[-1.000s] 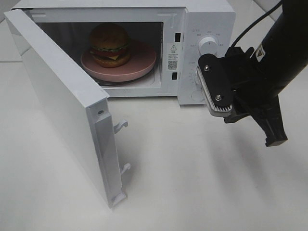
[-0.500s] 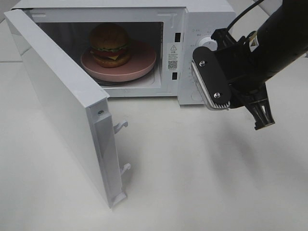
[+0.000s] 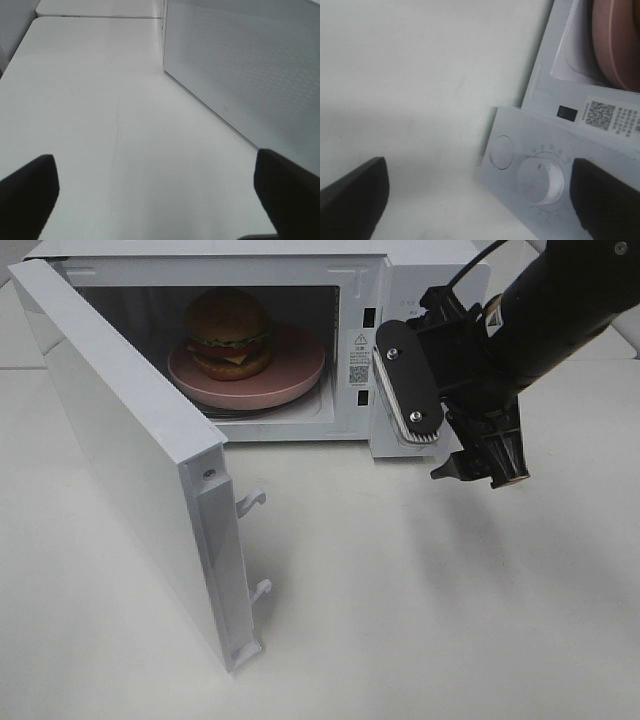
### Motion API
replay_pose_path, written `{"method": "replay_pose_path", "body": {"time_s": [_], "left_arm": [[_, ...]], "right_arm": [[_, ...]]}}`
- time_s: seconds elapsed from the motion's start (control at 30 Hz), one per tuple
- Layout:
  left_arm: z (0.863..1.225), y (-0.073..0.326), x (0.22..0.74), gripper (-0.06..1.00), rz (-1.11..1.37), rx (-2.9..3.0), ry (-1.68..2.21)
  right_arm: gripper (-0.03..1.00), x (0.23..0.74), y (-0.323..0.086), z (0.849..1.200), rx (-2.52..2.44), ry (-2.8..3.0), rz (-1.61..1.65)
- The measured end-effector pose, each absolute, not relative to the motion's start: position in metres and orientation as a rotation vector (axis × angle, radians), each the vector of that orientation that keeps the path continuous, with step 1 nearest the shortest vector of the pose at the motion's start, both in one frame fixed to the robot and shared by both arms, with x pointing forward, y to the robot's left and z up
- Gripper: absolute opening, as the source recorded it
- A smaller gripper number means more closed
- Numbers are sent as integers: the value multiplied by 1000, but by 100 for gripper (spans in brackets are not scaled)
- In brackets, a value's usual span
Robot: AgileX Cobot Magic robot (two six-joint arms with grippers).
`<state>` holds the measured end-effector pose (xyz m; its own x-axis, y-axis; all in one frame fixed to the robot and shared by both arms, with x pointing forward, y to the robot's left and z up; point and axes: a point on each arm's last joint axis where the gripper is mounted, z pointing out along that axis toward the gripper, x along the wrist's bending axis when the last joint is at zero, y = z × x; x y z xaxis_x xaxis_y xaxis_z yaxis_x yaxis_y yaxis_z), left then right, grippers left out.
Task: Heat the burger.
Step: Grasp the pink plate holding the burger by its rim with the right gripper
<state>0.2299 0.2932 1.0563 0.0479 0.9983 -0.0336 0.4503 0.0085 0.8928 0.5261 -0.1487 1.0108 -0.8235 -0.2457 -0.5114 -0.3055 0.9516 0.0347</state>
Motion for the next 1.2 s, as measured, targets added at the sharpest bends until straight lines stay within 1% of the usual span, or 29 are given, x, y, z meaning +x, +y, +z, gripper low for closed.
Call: {"method": "replay_pose_path", "body": {"time_s": [0.27,0.47,0.53,0.63,1.2], "left_arm": [[1056,293,230,98,894,1551,1509],[1056,293,230,98,894,1551,1509],[1056,293,230,98,894,1551,1509],[1056,293,230,98,894,1551,1509],[1056,293,230,98,894,1551,1509]], "right_arm": [[93,543,-117,1007,-473,2524,185],[92,552,-106,1005,-499,2502,188],[91,557,-93,1005,-525,2472,207],[91,562,-84,1003,-539,2454,221],[88,594,-53,985,-544,2429,246]]}}
